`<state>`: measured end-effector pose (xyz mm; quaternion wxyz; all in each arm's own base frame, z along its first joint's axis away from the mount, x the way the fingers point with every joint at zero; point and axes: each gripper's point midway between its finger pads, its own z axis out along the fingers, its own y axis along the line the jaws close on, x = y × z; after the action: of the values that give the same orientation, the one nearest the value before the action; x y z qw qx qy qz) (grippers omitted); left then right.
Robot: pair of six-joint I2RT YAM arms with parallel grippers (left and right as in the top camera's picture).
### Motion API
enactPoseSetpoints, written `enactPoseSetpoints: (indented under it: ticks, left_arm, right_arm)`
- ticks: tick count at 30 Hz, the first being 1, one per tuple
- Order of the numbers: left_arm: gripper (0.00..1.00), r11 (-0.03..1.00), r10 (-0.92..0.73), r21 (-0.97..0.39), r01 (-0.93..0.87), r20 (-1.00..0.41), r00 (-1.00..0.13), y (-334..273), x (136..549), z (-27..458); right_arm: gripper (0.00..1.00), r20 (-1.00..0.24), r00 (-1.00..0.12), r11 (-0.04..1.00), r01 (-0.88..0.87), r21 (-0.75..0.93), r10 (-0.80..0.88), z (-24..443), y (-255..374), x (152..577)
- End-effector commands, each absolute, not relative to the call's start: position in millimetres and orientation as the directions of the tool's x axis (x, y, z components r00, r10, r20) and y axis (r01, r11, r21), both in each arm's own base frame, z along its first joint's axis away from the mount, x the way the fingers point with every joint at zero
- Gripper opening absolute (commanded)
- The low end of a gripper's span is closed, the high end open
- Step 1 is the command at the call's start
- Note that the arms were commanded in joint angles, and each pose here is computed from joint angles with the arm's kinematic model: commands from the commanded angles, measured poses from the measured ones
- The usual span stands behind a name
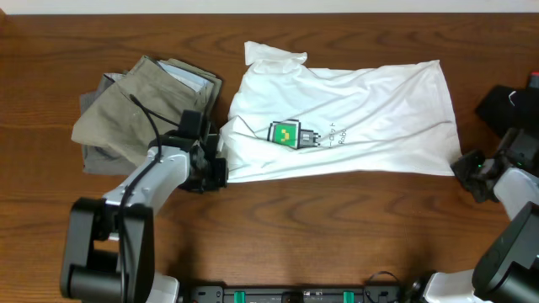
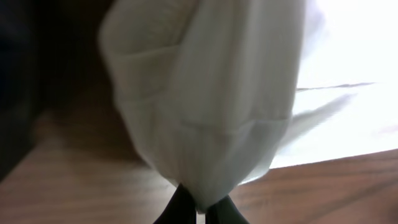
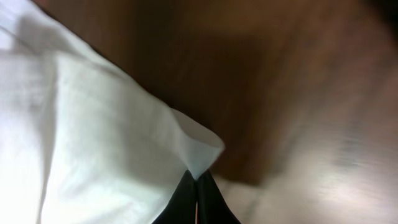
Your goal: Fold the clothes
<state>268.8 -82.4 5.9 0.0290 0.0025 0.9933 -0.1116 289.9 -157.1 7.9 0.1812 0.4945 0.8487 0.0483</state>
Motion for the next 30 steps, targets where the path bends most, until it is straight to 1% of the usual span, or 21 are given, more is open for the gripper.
enactPoseSetpoints:
  ticks: [1, 3, 7, 11, 13, 14, 15, 16, 17, 18, 21, 23, 25, 26, 30]
  left_arm:
    - [0.06, 0.983, -0.042, -0.184, -0.014, -0.147, -0.988, -65.5, 284.2, 31.2]
    - [0.06, 0.982, -0.062, -0.189, -0.028, -0.176, -0.982, -60.3, 286.6, 41.0]
    - [0.06, 0.98, -0.077, -0.195, -0.037, -0.207, -0.975, -56.1, 288.9, 50.7]
    - [0.06, 0.98, -0.077, -0.194, -0.038, -0.197, -0.977, -56.1, 286.2, 50.4]
    - [0.06, 0.98, -0.077, -0.192, -0.041, -0.185, -0.98, -55.7, 283.4, 49.7]
    - [0.09, 0.981, -0.077, -0.191, -0.042, -0.177, -0.981, -55.6, 281.4, 49.3]
    - [0.24, 0.981, -0.076, -0.19, -0.044, -0.167, -0.983, -55.5, 278.9, 48.8]
    - [0.34, 0.98, -0.076, -0.192, -0.046, -0.155, -0.985, -55.8, 276.1, 48.5]
    - [0.4, 0.98, -0.076, -0.194, -0.048, -0.141, -0.987, -56.1, 272.5, 48.0]
    - [0.43, 0.98, -0.076, -0.195, -0.05, -0.129, -0.989, -56.2, 269.5, 48.0]
    - [0.47, 0.978, -0.075, -0.201, -0.051, -0.111, -0.991, -57.3, 264.8, 53.5]
    - [0.48, 0.974, -0.074, -0.224, -0.044, -0.128, -0.989, -61.2, 268.8, 64.1]
    - [0.51, 0.965, -0.071, -0.26, -0.025, -0.169, -0.983, -67.6, 278.6, 82.3]
    - [0.51, 0.96, -0.07, -0.279, -0.012, -0.196, -0.978, -71.3, 285.4, 94.0]
    - [0.51, 0.937, -0.067, -0.346, 0.056, -0.333, -0.941, -86.3, 322.5, 154.1]
  right_arm:
    - [0.01, -0.323, -0.4, 0.488, 0.832, 0.264, 0.858, 29.1, -181.7, 286.2]
    - [0.01, -0.332, -0.38, 0.472, 0.84, 0.268, 0.863, 35.7, -187.2, 281.1]
    - [0.01, -0.345, -0.407, 0.501, 0.827, 0.255, 0.846, 42.0, -187.1, 276.8]
    - [0.02, -0.335, -0.409, 0.499, 0.83, 0.251, 0.849, 41.3, -185.4, 274.5]
    - [0.04, -0.331, -0.41, 0.498, 0.831, 0.247, 0.85, 40.6, -184.9, 273.2]
    - [0.15, -0.328, -0.411, 0.496, 0.834, 0.242, 0.851, 40.1, -184.7, 271.9]
    - [0.21, -0.328, -0.411, 0.495, 0.837, 0.234, 0.851, 39.7, -185.4, 270.5]
    - [0.23, -0.327, -0.41, 0.492, 0.84, 0.229, 0.852, 39.3, -186.0, 269.1]
    - [0.27, -0.325, -0.409, 0.49, 0.841, 0.228, 0.853, 39.2, -186.2, 268.2]
    - [0.3, -0.323, -0.406, 0.486, 0.844, 0.226, 0.855, 39.6, -186.9, 267.0]
    - [0.34, -0.322, -0.395, 0.476, 0.849, 0.228, 0.86, 44.1, -191.3, 266.5]
    - [0.34, -0.322, -0.395, 0.479, 0.842, 0.249, 0.861, 53.2, -192.3, 272.4]
    - [0.35, -0.333, -0.433, 0.53, 0.792, 0.302, 0.837, 69.1, -188.9, 287.5]
    - [0.35, -0.345, -0.461, 0.567, 0.751, 0.338, 0.817, 79.1, -185.8, 297.3]
    - [0.38, -0.387, -0.524, 0.651, 0.599, 0.466, 0.759, 128.9, -171.0, 332.2]
